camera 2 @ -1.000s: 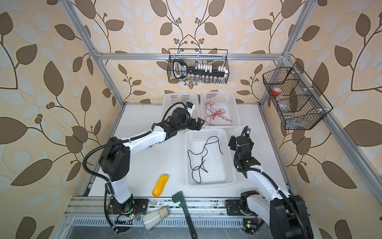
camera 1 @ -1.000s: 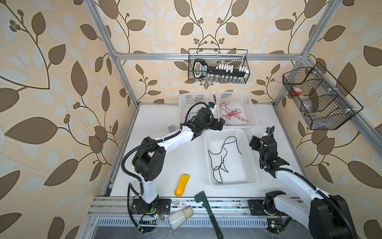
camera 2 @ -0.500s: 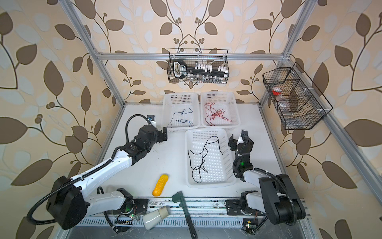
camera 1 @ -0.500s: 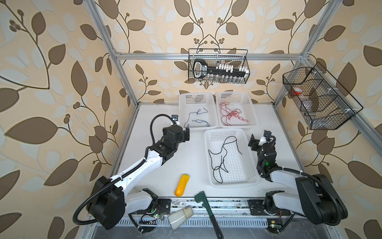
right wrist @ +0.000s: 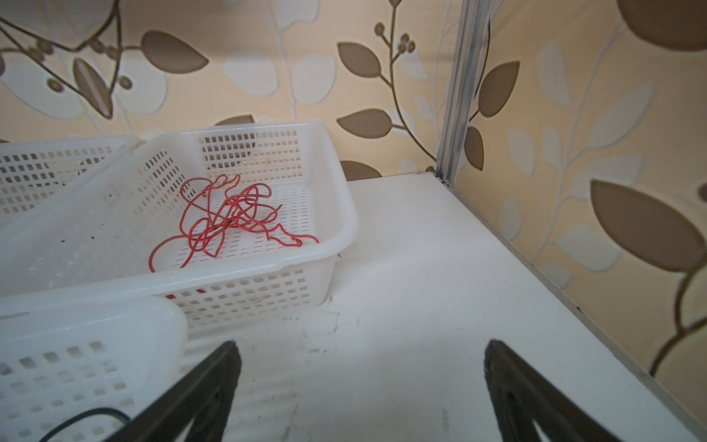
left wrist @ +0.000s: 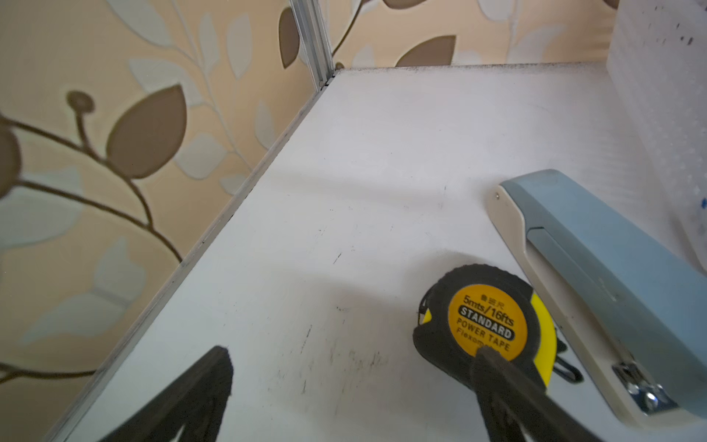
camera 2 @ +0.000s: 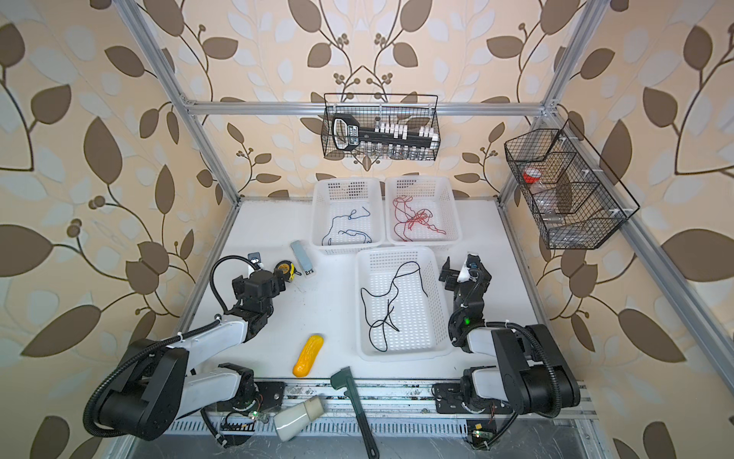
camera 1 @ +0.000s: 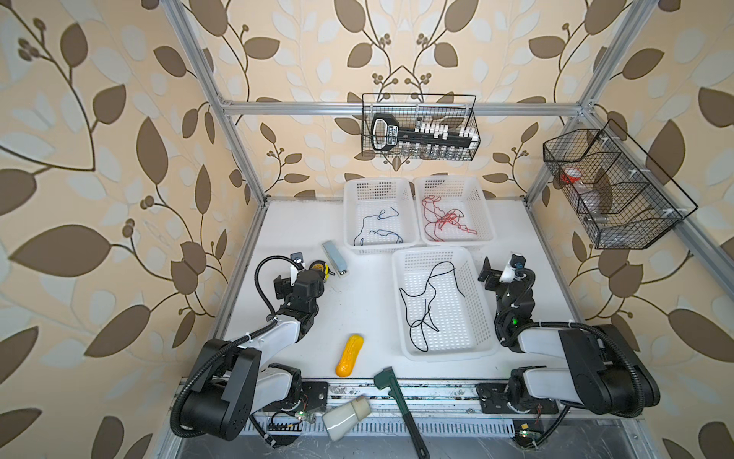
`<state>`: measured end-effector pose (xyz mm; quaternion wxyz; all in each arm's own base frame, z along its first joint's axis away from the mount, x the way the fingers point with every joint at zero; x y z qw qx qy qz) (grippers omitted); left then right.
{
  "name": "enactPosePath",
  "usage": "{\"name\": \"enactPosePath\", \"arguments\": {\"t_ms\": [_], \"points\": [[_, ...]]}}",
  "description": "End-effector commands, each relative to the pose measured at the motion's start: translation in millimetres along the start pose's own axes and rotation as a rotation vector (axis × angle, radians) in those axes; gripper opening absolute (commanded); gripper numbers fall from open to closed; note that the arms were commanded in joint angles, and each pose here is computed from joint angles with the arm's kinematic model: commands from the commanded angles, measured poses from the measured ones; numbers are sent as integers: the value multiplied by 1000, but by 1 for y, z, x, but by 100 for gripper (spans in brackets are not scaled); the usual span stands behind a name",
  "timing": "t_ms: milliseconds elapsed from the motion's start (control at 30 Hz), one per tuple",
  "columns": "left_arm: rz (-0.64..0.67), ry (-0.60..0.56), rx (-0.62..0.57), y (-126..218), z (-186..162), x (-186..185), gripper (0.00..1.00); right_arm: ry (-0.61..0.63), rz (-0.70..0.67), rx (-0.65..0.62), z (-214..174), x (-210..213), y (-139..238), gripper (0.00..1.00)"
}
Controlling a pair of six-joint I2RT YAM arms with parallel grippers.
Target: Untangle the cables
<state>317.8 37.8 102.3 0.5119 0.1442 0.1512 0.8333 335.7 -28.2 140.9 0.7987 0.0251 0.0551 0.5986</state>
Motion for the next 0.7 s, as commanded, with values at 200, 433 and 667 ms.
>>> {"name": "enactPosePath", "arguments": {"t_ms": [200, 433, 667], "points": [[-152, 157, -162, -17, 11, 0, 99, 44, 0, 36, -14, -2, 3, 100], [-101, 146, -106, -33, 5, 0, 99, 43, 6, 42, -14, -1, 1, 100], [-67, 109, -7, -50, 4, -6, 99, 38, 11, 45, -15, -2, 2, 100]]}}
Point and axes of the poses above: each gripper's point midway between its finger pads, its own y axis back along the fingers, its own x axis along the line the jaws close on, z = x × y, the point moved 1 cm from there along y, back along the fingers, and after that the axes turned 3 degrees about y, right-handed, at the moved point
